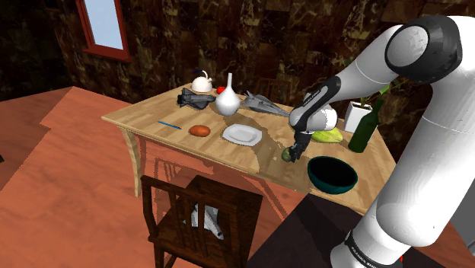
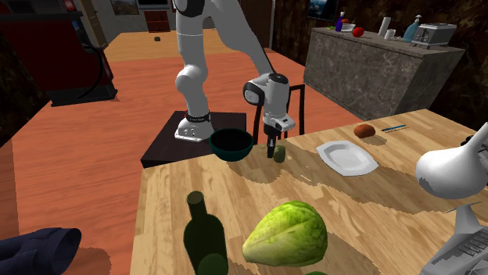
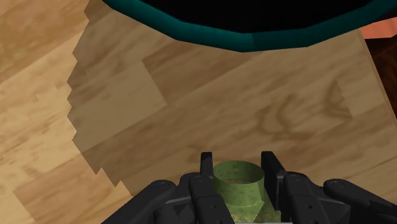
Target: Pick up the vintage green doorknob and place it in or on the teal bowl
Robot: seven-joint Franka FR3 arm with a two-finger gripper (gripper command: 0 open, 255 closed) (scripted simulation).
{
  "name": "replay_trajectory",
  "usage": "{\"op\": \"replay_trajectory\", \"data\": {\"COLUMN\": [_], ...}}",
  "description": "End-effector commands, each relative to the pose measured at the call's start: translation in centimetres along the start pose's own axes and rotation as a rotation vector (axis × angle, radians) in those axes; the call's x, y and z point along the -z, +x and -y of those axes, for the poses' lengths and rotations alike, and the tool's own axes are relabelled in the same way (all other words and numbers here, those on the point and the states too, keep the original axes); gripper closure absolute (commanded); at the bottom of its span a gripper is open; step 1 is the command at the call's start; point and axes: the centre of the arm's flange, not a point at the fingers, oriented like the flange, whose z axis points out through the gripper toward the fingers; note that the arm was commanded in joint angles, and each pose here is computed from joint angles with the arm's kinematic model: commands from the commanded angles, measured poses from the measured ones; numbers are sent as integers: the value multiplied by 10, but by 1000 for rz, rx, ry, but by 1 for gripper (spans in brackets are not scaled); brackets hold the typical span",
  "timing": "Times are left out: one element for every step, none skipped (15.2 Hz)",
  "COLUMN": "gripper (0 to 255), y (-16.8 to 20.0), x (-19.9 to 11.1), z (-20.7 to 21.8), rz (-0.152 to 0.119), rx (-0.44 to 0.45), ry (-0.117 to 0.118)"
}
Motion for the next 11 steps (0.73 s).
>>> {"op": "replay_trajectory", "data": {"gripper": [255,255,255,255,255,255,255,255,255,255,255], "y": [0,0,0,0,0,0,0,0,0,0,0], "x": [0,0,0,0,0,0,0,0,5,10,16], "z": [0,0,0,0,0,0,0,0,0,0,0], "rz": [0,0,0,0,0,0,0,0,0,0,0], "rx": [0,0,0,0,0,0,0,0,0,0,0], "ry": [0,0,0,0,0,0,0,0,0,0,0]}}
